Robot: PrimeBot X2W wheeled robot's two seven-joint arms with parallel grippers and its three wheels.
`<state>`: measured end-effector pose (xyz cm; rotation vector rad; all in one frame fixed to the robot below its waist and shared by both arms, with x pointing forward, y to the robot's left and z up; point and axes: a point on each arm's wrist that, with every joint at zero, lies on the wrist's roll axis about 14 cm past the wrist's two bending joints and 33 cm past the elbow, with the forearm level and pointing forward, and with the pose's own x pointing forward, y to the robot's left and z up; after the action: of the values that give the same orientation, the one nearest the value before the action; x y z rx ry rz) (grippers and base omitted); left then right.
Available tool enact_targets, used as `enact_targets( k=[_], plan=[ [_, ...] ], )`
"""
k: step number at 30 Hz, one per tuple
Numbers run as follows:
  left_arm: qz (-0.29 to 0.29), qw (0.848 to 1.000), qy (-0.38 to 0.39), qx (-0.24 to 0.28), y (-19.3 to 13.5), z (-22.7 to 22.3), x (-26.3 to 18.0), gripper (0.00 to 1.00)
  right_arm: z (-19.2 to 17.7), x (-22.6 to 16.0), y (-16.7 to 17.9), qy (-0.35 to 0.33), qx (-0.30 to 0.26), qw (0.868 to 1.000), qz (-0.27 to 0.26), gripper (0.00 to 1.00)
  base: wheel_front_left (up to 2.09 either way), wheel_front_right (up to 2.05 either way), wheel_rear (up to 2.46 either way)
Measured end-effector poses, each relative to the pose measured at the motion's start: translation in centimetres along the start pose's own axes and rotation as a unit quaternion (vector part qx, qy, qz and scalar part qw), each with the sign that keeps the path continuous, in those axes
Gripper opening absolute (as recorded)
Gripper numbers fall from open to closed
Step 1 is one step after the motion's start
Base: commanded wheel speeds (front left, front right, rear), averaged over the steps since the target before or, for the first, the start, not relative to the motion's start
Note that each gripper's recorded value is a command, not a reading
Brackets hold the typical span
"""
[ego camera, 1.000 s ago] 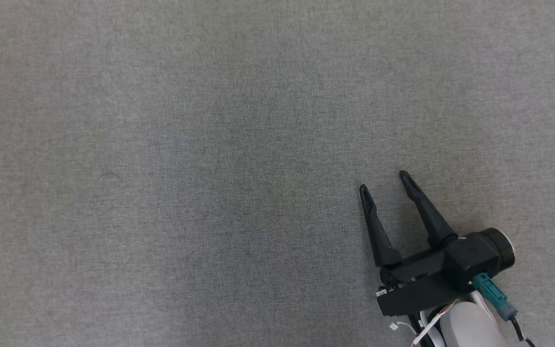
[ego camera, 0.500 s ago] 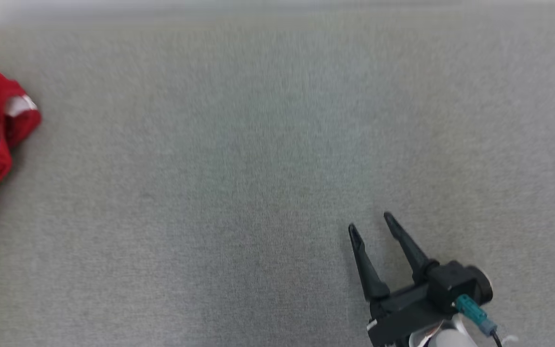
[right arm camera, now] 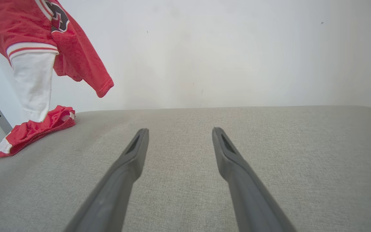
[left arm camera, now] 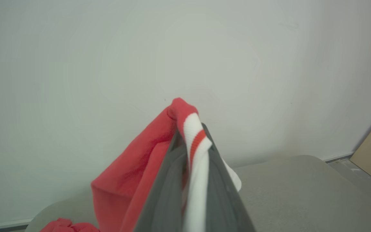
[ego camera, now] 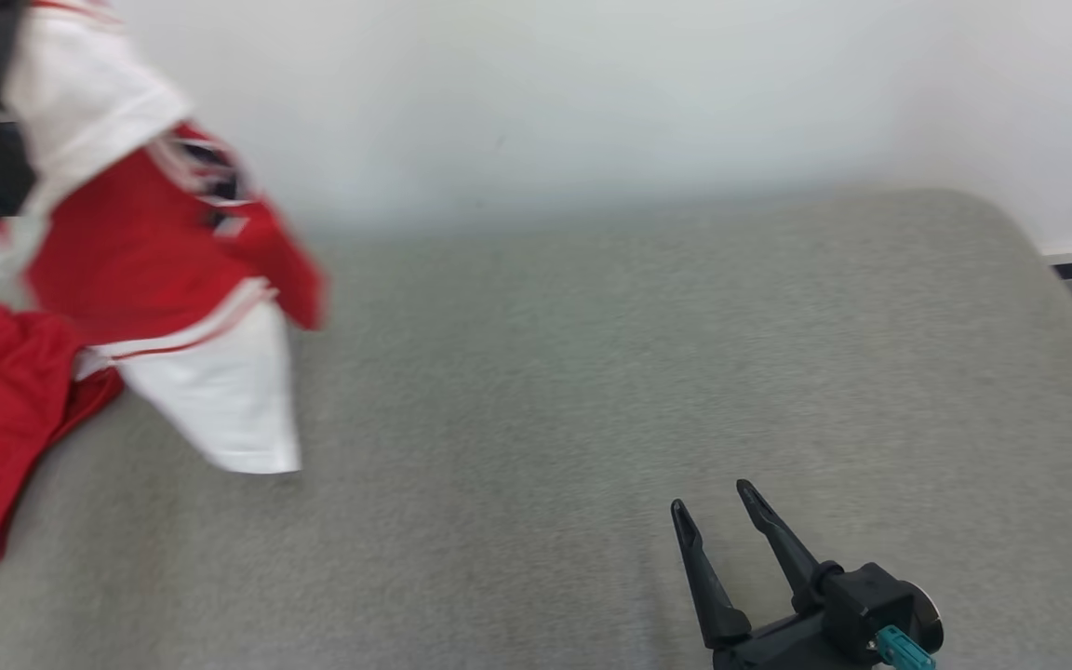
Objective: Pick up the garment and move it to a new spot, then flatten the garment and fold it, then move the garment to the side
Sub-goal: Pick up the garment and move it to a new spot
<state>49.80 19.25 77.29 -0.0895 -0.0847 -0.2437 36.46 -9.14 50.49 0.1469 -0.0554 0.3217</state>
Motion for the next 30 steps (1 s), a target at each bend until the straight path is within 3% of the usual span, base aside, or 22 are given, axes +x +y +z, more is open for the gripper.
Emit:
enact_targets(
  k=[7, 14, 19, 26, 27, 29, 30],
  plan=[
    [-0.147, 0.988, -0.044, -0.021, -11.9, 2.1, 0.8, 0.0, 2.1, -2.4, -1.8, -0.031, -0.009, 0.999, -0.039, 1.0, 0.0, 0.0, 0.0],
    [-0.248, 0.968, 0.003, -0.029, -21.0, -3.5, 1.9, 0.0, 3.0, -4.8, -4.5, -0.043, -0.015, 0.995, -0.092, 1.0, 0.0, 0.0, 0.0],
    [-0.263, 0.962, 0.063, -0.025, -23.3, -10.0, 3.1, 0.0, 3.1, -6.3, -6.4, -0.044, -0.015, 0.99, -0.13, 1.0, 0.0, 0.0, 0.0],
    [-0.235, 0.961, 0.141, -0.037, -22.5, -19.6, 4.5, 0.0, 2.3, -6.8, -7.8, -0.028, -0.015, 0.987, -0.156, 1.0, 0.0, 0.0, 0.0],
    [-0.227, 0.961, 0.153, -0.039, -22.0, -21.2, 4.4, 0.11, 2.2, -6.7, -7.8, -0.025, -0.013, 0.988, -0.154, 1.0, 0.0, 0.0, 0.0],
    [-0.211, 0.96, 0.174, -0.05, -21.4, -24.0, 4.1, 0.88, 1.9, -6.4, -7.7, -0.02, -0.012, 0.988, -0.153, 1.0, 0.0, 0.0, 0.0],
    [-0.2, 0.961, 0.182, -0.059, -21.1, -25.2, 3.8, 1.0, 1.8, -6.3, -7.7, -0.019, -0.011, 0.988, -0.151, 1.0, 0.0, 0.0, 0.0]
  ],
)
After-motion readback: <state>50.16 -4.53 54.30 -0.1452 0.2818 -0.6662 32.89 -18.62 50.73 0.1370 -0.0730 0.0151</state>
